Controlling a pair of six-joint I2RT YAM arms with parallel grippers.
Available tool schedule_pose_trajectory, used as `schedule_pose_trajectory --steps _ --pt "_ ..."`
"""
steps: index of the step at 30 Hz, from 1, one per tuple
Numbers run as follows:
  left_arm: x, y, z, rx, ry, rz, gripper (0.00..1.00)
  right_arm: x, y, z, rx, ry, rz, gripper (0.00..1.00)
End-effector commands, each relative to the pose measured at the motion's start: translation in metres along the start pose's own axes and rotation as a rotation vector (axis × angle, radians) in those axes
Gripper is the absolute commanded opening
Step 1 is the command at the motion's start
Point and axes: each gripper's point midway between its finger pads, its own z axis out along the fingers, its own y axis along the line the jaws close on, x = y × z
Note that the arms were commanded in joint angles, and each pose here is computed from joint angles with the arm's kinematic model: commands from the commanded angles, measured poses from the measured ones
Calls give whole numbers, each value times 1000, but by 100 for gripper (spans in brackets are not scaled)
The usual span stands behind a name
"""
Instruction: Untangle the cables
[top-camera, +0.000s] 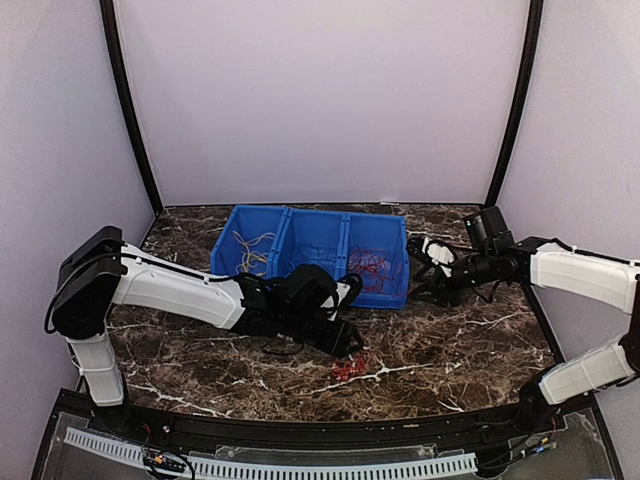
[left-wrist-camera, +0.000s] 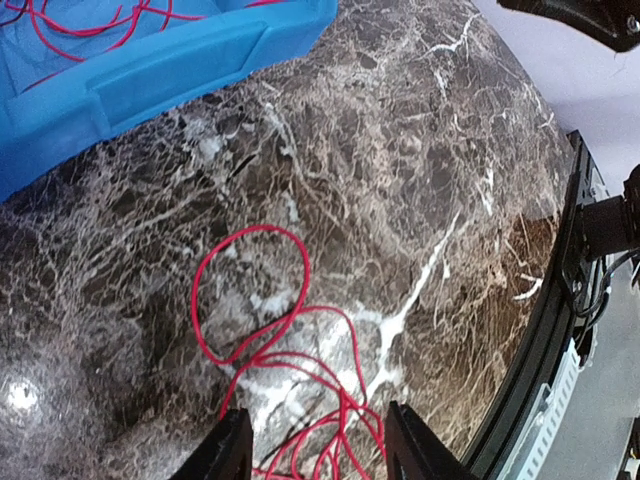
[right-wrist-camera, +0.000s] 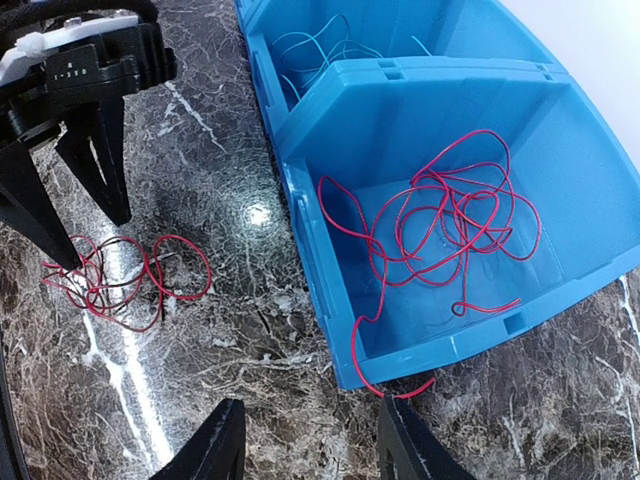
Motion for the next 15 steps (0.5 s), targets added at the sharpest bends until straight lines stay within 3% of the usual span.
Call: schedule_pose_trajectory --steps 1,10,15 --pt "-18 -8 7 -2 -37 -26 47 -9 -2 -2 2 -35 -20 48" --pt "-21 9 8 -92 -46 -76 47 -8 2 -1 -16 -40 -26 48" --pt "-26 17 1 -55 -87 -134 50 -7 4 1 -38 -34 -20 48"
